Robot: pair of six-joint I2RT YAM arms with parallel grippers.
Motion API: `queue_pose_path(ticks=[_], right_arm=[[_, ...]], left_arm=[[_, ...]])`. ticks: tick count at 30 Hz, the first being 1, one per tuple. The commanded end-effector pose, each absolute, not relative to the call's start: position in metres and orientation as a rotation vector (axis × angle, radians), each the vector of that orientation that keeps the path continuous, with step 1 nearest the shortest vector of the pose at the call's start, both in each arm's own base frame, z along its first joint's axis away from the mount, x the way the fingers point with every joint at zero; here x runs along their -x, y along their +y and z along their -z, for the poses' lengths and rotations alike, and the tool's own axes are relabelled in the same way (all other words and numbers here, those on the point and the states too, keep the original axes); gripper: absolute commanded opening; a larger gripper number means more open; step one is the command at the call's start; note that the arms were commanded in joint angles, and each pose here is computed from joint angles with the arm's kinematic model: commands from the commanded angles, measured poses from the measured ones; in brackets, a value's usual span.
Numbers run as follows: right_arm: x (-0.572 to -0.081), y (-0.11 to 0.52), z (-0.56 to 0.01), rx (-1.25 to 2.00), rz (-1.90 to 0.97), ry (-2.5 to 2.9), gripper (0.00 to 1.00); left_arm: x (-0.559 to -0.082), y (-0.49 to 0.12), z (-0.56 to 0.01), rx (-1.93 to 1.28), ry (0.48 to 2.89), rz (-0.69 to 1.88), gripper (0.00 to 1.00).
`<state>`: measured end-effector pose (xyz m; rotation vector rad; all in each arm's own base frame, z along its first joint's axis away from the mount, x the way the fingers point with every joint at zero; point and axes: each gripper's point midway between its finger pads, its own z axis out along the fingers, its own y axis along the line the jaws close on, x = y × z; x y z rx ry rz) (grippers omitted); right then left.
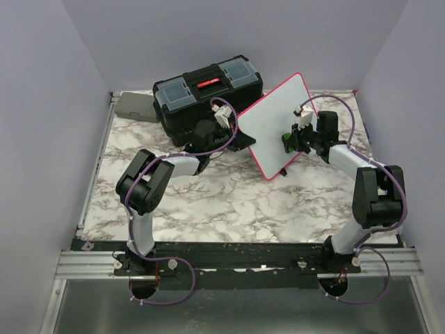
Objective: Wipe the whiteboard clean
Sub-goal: Erase the whiteboard at the whiteboard stand.
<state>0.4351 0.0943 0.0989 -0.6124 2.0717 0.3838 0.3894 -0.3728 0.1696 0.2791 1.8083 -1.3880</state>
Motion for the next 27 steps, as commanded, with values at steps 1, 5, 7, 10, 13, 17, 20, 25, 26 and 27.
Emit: queue_pose_path(ticks=[1, 5, 7, 10, 13, 17, 20, 25, 26, 27], right_arm=[[-0.444, 0.062, -0.079, 0.431, -0.217, 2.146, 0.01], [-0.447, 0.056, -0.075, 0.41, -0.185, 2.179, 0.01], [-0.446, 0.056, -0.072, 0.422, -0.189, 2.197, 0.01], [-0.427, 0.081, -0.063, 0.624, -0.357, 2.206, 0.01], [-0.399, 0.117, -0.063, 0.823, -0.65, 2.151, 0.01], [-0.389, 0.131, -0.078, 0.892, -0.703, 2.006, 0.01], [-0.403, 0.124, -0.094, 0.814, -0.59, 1.931, 0.01], [-0.451, 0.07, -0.11, 0.397, -0.24, 1.95, 0.01], [-0.456, 0.06, -0.113, 0.332, -0.193, 1.954, 0.01], [-0.459, 0.055, -0.114, 0.306, -0.164, 1.952, 0.01]], left_arm=[[-0.35, -0.395, -0.19, -0.44, 1.772, 1.553, 0.0], [-0.349, -0.395, -0.19, -0.438, 1.773, 1.554, 0.0], [-0.349, -0.395, -0.189, -0.44, 1.772, 1.553, 0.0], [-0.35, -0.394, -0.188, -0.439, 1.773, 1.553, 0.0], [-0.35, -0.395, -0.188, -0.438, 1.773, 1.553, 0.0], [-0.35, -0.395, -0.186, -0.44, 1.778, 1.555, 0.0], [-0.351, -0.396, -0.186, -0.436, 1.776, 1.557, 0.0], [-0.35, -0.395, -0.188, -0.438, 1.776, 1.554, 0.0], [-0.35, -0.395, -0.188, -0.439, 1.776, 1.553, 0.0], [-0.349, -0.395, -0.188, -0.438, 1.776, 1.553, 0.0]])
